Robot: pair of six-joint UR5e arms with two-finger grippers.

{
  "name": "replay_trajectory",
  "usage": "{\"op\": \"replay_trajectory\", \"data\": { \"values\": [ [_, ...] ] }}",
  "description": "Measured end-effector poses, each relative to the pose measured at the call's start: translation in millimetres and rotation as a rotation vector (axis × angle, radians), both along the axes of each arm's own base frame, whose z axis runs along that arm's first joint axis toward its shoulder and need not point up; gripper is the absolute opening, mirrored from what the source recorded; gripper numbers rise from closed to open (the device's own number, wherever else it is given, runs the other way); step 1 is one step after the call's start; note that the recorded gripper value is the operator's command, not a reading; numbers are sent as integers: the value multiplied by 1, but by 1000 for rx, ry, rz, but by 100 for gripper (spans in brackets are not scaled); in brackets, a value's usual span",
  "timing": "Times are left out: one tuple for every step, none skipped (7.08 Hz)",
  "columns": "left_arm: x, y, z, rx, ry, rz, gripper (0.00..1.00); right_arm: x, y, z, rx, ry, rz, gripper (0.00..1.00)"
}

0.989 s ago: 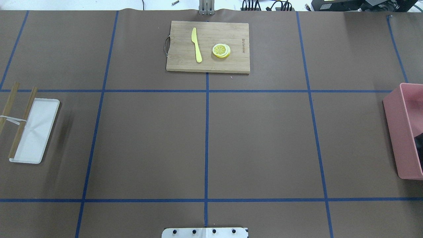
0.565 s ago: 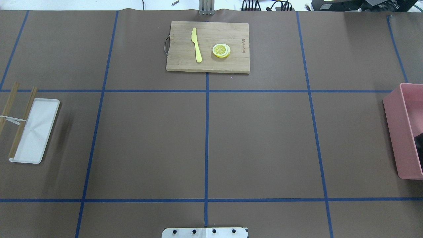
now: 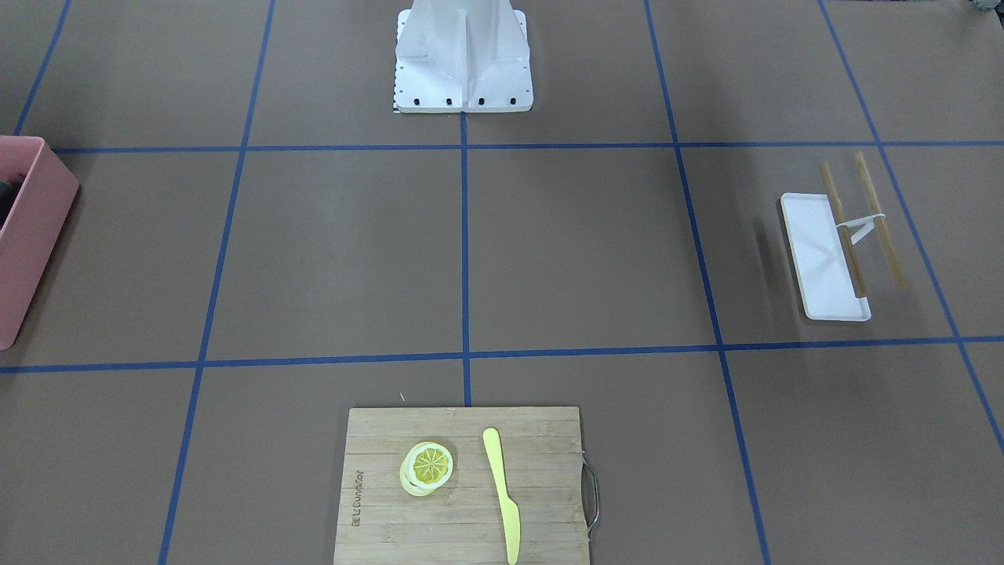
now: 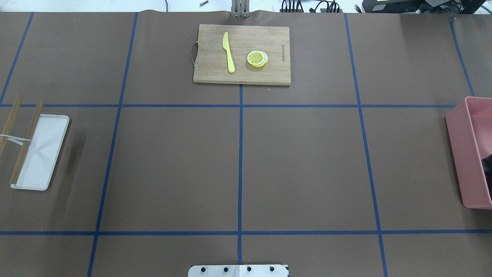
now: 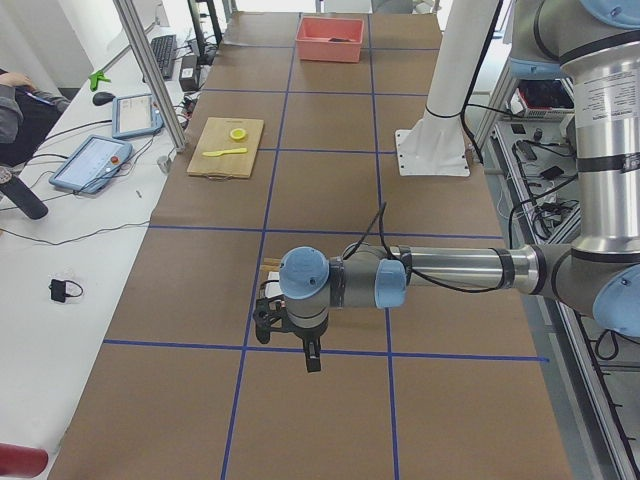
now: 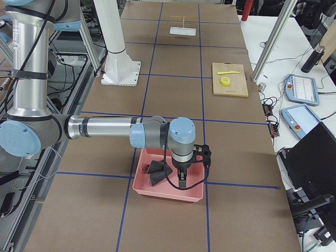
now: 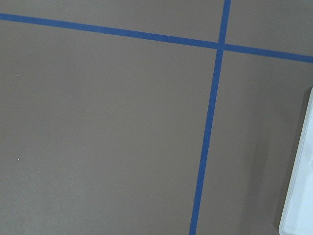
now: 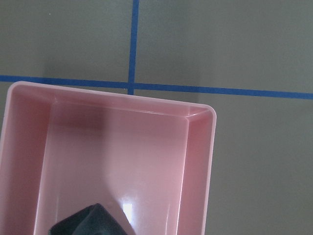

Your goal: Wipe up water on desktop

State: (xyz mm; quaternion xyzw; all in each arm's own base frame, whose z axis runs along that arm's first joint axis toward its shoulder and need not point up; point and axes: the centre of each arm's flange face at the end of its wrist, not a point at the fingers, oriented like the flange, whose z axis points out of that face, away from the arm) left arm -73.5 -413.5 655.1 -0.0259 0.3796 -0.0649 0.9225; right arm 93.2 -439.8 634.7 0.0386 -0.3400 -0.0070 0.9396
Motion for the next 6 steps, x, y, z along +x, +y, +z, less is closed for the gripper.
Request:
{"op": "replay_trajectory", "data": {
  "values": [
    [0,0,0,1,0,0,98,0,6,-3,7,1,0,100],
    [0,0,0,1,0,1,98,0,9,-7,16,5,0,100],
    [1,-1,0,3,0,2,98,0,10,-13,29,7,0,100],
    [1,-2,-1,5,0,2,98,0,10,-22,45,6,0,100],
    [1,-3,-1,6,0,3,98,0,10,-27,52,4,0,100],
    [2,-3,-1,7,0,5,98,-1,10,-29,55,2,0,100]
  ]
}}
